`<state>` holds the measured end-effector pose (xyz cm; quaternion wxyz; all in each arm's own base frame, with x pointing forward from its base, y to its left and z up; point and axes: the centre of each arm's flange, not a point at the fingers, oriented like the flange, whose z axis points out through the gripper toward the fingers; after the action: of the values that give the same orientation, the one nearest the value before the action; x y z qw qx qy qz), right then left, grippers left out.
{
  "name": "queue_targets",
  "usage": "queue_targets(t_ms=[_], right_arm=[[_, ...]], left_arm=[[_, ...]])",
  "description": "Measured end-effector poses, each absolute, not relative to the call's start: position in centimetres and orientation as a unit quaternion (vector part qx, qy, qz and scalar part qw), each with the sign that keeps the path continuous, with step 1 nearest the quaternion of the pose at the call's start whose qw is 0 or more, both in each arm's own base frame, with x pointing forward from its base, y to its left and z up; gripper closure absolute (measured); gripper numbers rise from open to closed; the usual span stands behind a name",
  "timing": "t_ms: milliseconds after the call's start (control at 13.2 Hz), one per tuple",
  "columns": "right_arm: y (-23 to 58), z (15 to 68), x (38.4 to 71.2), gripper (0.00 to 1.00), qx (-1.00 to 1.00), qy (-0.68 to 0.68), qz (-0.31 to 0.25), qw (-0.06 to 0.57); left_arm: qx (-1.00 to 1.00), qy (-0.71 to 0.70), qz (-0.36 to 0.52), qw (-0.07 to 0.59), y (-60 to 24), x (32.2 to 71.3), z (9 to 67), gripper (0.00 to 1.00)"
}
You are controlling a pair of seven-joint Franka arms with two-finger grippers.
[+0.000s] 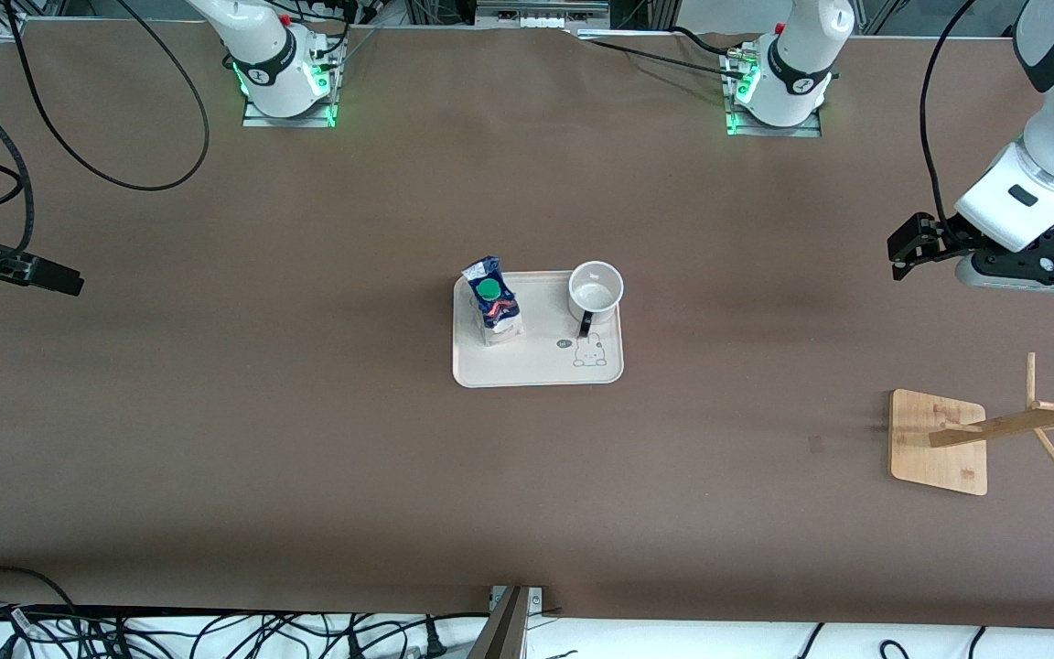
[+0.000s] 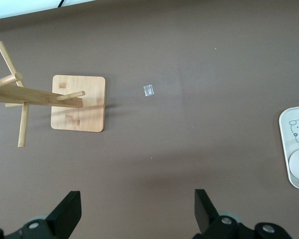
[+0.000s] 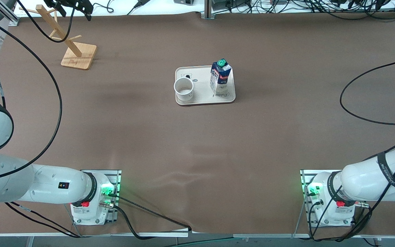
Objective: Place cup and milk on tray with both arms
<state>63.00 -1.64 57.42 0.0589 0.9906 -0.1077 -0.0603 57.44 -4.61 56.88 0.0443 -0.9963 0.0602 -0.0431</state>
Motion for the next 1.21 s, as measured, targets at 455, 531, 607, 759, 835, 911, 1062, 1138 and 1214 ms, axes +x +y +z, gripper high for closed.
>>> queue_targets(t_ms=[455, 531, 607, 759, 835, 911, 1062, 1138, 1214], right_arm=[[-0.5, 56.7, 63.3, 0.00, 0.995, -0.077, -0.061, 0.010], [-0.3, 56.6, 63.3, 0.00, 0.996, -0.064, -0.061, 0.003], [-0.3, 56.5, 63.3, 0.00, 0.997, -0.048, -0.061, 0.000], [-0.4, 56.5, 63.3, 0.00, 0.998, -0.028, -0.060, -0.002], [-0.5, 56.5, 63.3, 0.00, 0.998, -0.025, -0.060, -0.002], [-0.5, 56.5, 63.4, 0.00, 0.998, -0.023, -0.060, -0.002], [-0.4, 56.6, 63.4, 0.00, 0.998, -0.021, -0.059, -0.002], [-0.4, 56.6, 63.4, 0.00, 0.998, -0.020, -0.059, -0.003], [-0.4, 56.6, 63.4, 0.00, 0.998, -0.019, -0.059, -0.003]], left_arm=[[-0.996, 0.060, -0.043, 0.044, -4.6, 57.4, 56.9, 0.00], [-0.996, 0.060, -0.043, 0.044, -4.6, 57.4, 56.9, 0.00], [-0.996, 0.060, -0.043, 0.044, -4.6, 57.4, 56.9, 0.00], [-0.996, 0.060, -0.043, 0.044, -4.6, 57.4, 56.9, 0.00], [-0.996, 0.060, -0.043, 0.044, -4.6, 57.4, 56.9, 0.00], [-0.996, 0.060, -0.043, 0.044, -4.6, 57.4, 56.9, 0.00], [-0.996, 0.060, -0.043, 0.044, -4.6, 57.4, 56.9, 0.00], [-0.996, 0.060, -0.043, 0.044, -4.6, 57.4, 56.9, 0.00], [-0.996, 0.060, -0.043, 0.044, -4.6, 57.4, 56.9, 0.00]])
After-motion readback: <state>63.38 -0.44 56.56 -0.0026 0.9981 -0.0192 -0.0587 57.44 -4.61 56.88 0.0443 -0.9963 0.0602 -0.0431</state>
